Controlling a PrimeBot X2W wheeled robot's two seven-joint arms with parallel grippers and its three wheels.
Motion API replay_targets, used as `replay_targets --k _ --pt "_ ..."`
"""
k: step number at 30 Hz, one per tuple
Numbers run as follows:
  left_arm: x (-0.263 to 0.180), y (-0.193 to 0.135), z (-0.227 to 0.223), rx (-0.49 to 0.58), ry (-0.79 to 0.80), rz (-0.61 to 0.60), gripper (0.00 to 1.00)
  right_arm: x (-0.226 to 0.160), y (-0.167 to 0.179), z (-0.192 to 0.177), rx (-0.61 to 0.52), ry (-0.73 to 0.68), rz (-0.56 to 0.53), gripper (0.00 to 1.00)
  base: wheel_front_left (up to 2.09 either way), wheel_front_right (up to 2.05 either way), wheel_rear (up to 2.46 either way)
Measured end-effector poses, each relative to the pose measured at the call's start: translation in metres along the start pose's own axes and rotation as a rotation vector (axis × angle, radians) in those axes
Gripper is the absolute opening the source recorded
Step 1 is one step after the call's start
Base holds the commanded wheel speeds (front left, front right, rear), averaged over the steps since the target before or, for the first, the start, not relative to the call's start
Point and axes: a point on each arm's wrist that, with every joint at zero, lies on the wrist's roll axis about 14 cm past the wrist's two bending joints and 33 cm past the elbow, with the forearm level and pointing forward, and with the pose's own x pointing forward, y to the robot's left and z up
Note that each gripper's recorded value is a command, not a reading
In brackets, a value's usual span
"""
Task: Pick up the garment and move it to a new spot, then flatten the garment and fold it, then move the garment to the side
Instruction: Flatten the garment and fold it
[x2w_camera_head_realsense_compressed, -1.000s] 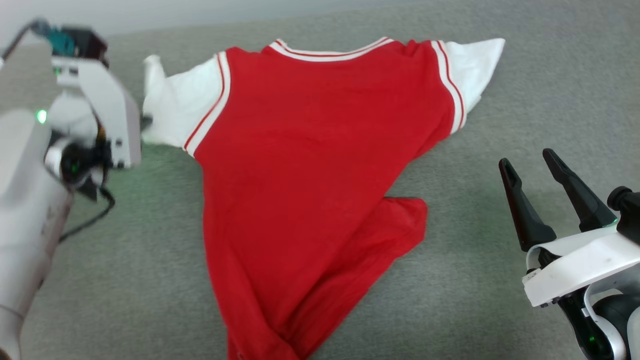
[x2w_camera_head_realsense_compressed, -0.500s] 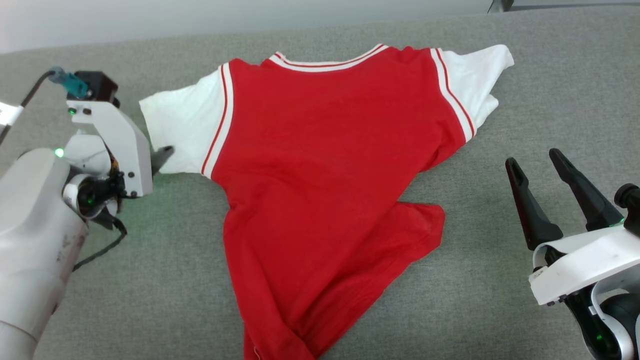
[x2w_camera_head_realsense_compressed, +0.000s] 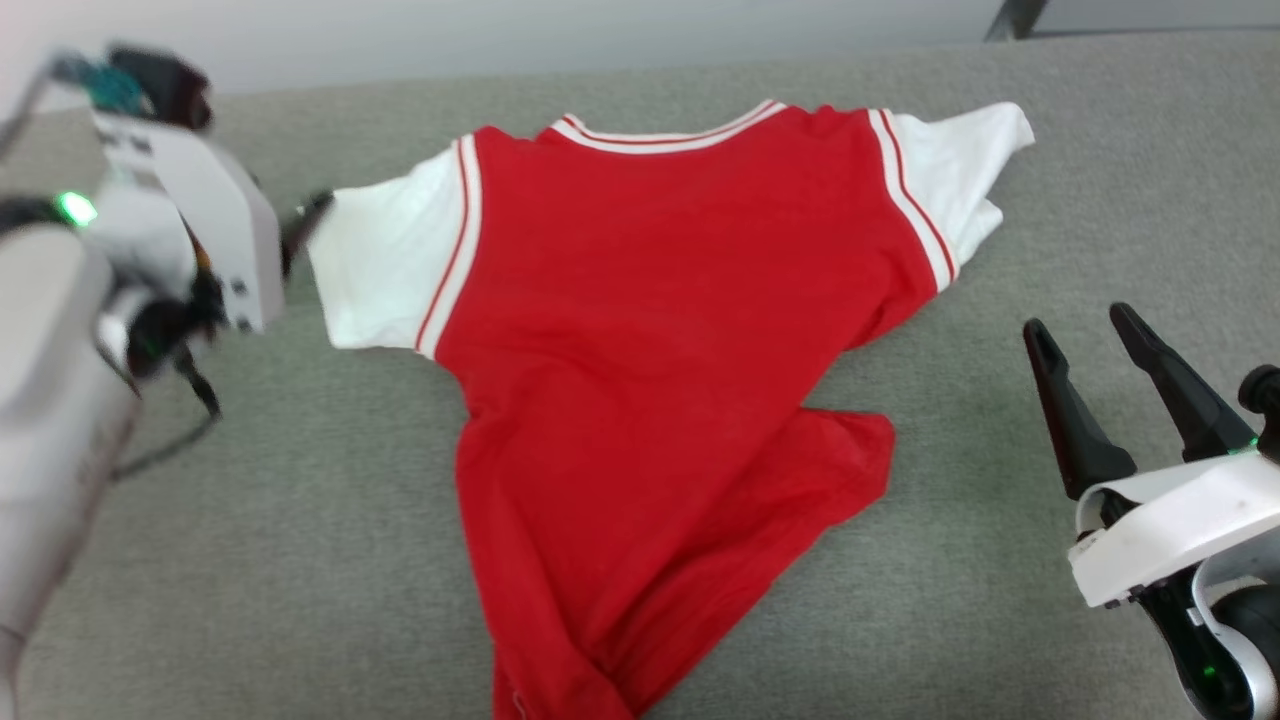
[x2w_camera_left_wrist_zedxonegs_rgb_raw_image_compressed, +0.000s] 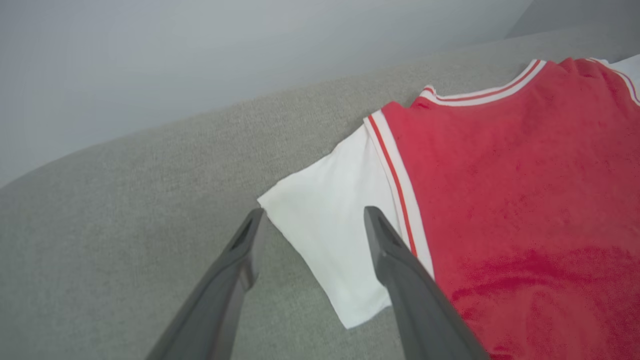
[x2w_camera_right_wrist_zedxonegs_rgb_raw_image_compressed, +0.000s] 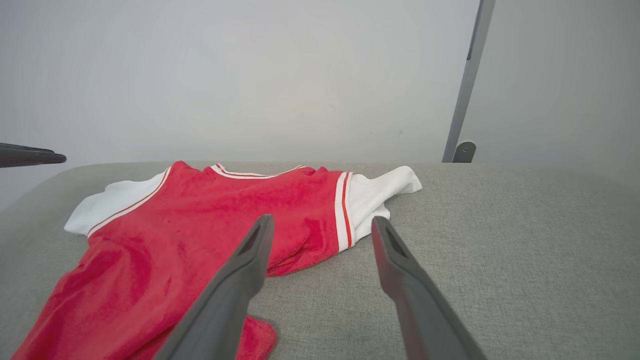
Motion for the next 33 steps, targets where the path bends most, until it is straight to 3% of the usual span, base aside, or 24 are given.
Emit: replay_targets --k 7,15,23,33 --pt "0.027 0.006 0.035 0.07 0.011 0.027 1.0 0.0 -0.005 0.0 -0.001 -0.013 -0.015 1.0 0.0 0.0 0.0" --pt "0.067 0.009 -0.007 0.105 0.235 0.021 1.0 -0.007 -0.02 -0.014 0.006 0.015 -0.07 1.0 0.0 0.0 0.0" --pt "0.097 0.013 -0.034 0.138 0.327 0.01 1.0 -0.009 -0.035 -0.025 -0.005 0.05 -0.114 1.0 0.0 0.0 0.0" --pt "0.108 -0.001 -0.057 0.004 0.469 -0.073 1.0 -0.003 -0.043 -0.036 -0.009 0.078 -0.132 1.0 0.0 0.0 0.0"
